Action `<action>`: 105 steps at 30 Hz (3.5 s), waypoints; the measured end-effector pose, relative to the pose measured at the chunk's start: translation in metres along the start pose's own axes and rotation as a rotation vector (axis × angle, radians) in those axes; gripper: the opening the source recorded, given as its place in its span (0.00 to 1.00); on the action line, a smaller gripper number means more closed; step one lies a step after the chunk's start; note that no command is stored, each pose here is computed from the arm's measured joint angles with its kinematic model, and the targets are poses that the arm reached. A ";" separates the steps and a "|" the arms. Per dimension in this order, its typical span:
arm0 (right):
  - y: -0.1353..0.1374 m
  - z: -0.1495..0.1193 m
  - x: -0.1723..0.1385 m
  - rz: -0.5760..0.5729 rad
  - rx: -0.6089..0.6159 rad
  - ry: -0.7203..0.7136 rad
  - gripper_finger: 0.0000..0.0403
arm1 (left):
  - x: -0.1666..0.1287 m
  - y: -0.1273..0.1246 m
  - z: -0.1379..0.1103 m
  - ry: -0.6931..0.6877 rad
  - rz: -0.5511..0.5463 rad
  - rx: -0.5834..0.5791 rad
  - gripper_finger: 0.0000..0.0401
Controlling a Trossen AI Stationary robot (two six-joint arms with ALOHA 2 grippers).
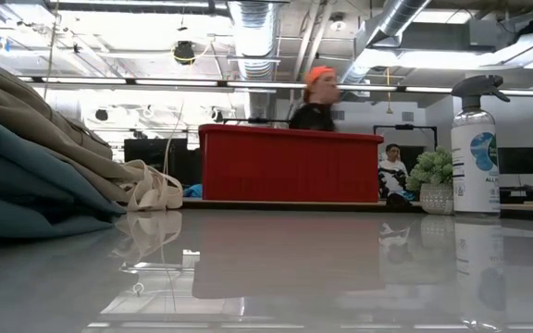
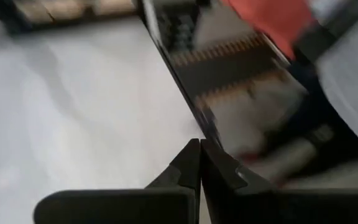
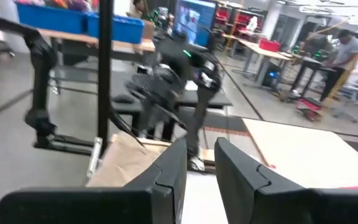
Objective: Fold Laundry from Bin
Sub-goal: Stack the brown shorts on top of the white shirt, then move the red organizer bin to the bottom edge of the other table
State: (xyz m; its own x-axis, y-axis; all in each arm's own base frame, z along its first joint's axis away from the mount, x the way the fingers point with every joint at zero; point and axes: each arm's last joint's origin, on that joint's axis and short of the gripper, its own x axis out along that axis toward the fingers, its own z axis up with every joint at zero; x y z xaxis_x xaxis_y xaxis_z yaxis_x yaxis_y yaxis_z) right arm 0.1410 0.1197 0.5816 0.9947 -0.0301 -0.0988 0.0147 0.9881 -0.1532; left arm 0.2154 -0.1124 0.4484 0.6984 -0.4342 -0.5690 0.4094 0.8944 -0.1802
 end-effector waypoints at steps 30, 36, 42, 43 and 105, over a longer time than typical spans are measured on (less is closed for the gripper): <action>-0.083 -0.117 -0.080 -0.070 0.271 0.101 0.10 | -0.115 0.013 -0.088 -0.788 0.141 -0.146 0.00; -0.068 -0.148 -0.070 -0.021 0.313 -0.105 0.04 | -0.105 0.022 -0.113 -0.823 0.113 -0.251 0.00; -0.049 -0.181 -0.058 0.037 0.348 -0.256 0.09 | -0.082 0.025 -0.130 -0.677 0.083 -0.362 0.00; -0.045 -0.187 -0.055 0.025 0.348 -0.253 0.10 | -0.075 0.027 -0.133 -0.627 0.096 -0.387 0.00; -0.025 -0.221 -0.035 -0.084 0.453 -0.199 0.09 | 0.020 -0.060 -0.227 -0.425 -0.132 -1.105 0.00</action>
State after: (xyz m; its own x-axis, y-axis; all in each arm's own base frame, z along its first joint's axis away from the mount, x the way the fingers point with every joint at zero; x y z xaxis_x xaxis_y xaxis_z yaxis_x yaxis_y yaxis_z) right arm 0.0835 0.0624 0.3716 0.9876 -0.1269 0.0920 0.0948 0.9511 0.2941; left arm 0.0714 -0.1498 0.2660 0.9128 -0.3441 -0.2200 -0.0891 0.3578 -0.9295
